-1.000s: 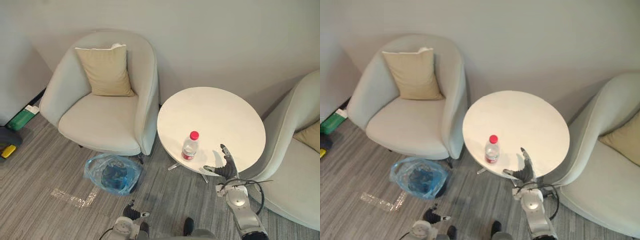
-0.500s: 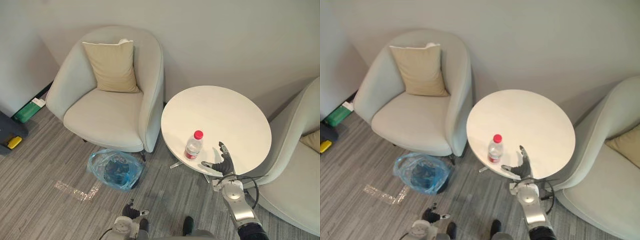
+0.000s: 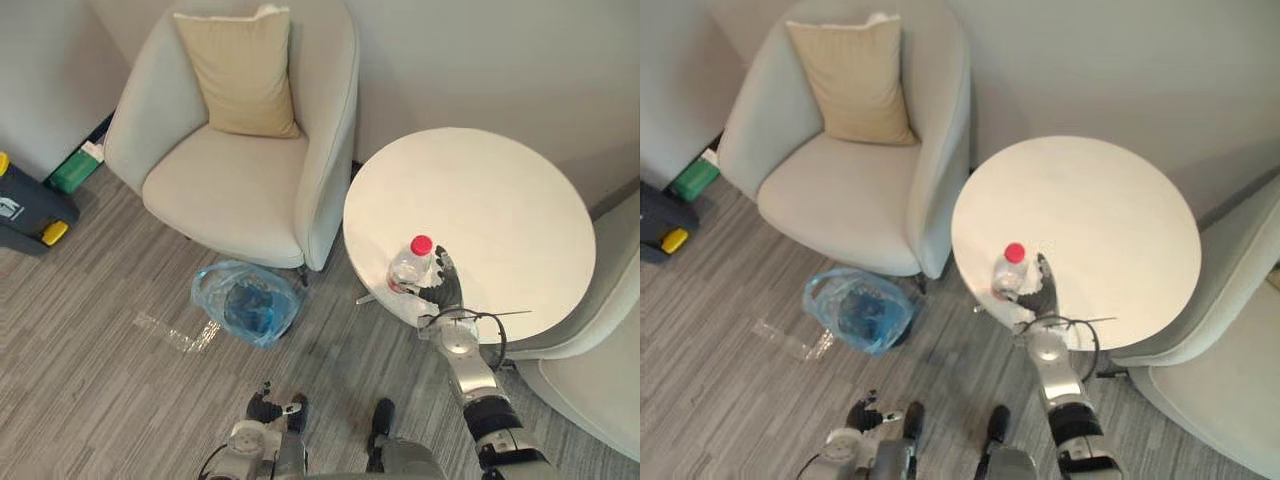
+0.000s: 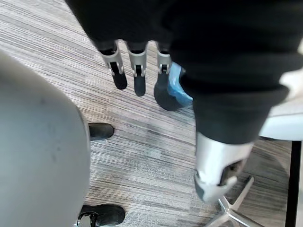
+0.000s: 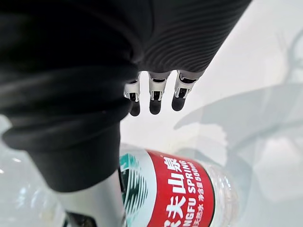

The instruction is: Gather rubbish on tea table into small bin, then transfer packed bag to large trash can.

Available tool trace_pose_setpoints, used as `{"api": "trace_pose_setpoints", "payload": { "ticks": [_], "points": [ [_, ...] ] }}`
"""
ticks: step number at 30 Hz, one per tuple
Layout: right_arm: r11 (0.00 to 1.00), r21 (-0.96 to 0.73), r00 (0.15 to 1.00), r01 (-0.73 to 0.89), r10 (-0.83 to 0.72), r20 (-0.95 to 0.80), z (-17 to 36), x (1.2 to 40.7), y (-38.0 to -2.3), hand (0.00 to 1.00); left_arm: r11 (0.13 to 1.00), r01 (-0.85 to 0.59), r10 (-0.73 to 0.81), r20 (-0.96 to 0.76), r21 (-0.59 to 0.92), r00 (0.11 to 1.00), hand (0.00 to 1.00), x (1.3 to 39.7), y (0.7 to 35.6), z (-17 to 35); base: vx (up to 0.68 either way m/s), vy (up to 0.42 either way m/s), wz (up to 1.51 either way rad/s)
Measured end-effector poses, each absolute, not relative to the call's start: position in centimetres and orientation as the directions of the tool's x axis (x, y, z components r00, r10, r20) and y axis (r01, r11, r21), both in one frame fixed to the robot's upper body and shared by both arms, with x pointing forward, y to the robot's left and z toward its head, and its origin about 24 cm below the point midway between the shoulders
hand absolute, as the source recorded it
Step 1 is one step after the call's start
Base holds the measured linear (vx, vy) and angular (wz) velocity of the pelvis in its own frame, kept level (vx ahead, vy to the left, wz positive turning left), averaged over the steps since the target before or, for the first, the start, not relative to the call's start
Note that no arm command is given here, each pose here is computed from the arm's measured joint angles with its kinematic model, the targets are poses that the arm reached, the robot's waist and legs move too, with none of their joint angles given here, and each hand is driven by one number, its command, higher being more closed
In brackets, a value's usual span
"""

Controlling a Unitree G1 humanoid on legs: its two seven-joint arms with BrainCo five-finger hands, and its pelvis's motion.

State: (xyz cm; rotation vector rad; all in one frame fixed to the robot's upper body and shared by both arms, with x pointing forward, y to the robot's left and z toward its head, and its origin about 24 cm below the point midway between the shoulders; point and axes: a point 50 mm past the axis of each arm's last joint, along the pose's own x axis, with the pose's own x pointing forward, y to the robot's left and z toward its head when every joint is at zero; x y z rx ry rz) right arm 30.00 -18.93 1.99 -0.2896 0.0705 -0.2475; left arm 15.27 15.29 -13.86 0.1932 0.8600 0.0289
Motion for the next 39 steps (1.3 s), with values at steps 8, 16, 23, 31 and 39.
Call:
{"api": "trace_pose_setpoints", "payload": {
  "ticks": [8,16,23,31,39],
  "points": [
    [0.932,-0.290,0.973,0.217,-0.231,-0.012,3.0,31.2,-18.3,1.00,0.985,0.040,0.098,-0.730,0.169,0.676,0.00,15.7,15.2,-13.5,-0.03,0.004,0.09],
    [0.943,-0.275,0.979,0.185,-0.200,-0.029,2.6,30.7,-17.8,1.00,0.985,0.041,0.097,-0.728,0.169,0.679,0.00,15.8,15.1,-13.5,0.01,0.001,0.02],
    [0.955,-0.233,0.981,0.186,-0.169,0.091,4.5,28.3,-17.7,1.00,0.980,0.066,0.094,-0.729,0.188,0.678,0.00,15.8,15.1,-13.5,-0.01,0.008,-0.07],
    [0.960,-0.239,0.978,0.149,-0.107,0.178,5.9,25.4,-17.3,1.00,0.970,0.115,0.086,-0.742,0.216,0.665,0.00,15.6,15.2,-13.7,-0.03,0.006,-0.16],
    [0.947,-0.299,0.972,0.119,-0.050,0.229,6.6,23.2,-16.7,1.00,0.954,0.179,0.072,-0.767,0.239,0.638,0.00,15.1,15.3,-14.2,-0.01,0.007,-0.17]
  ]
}}
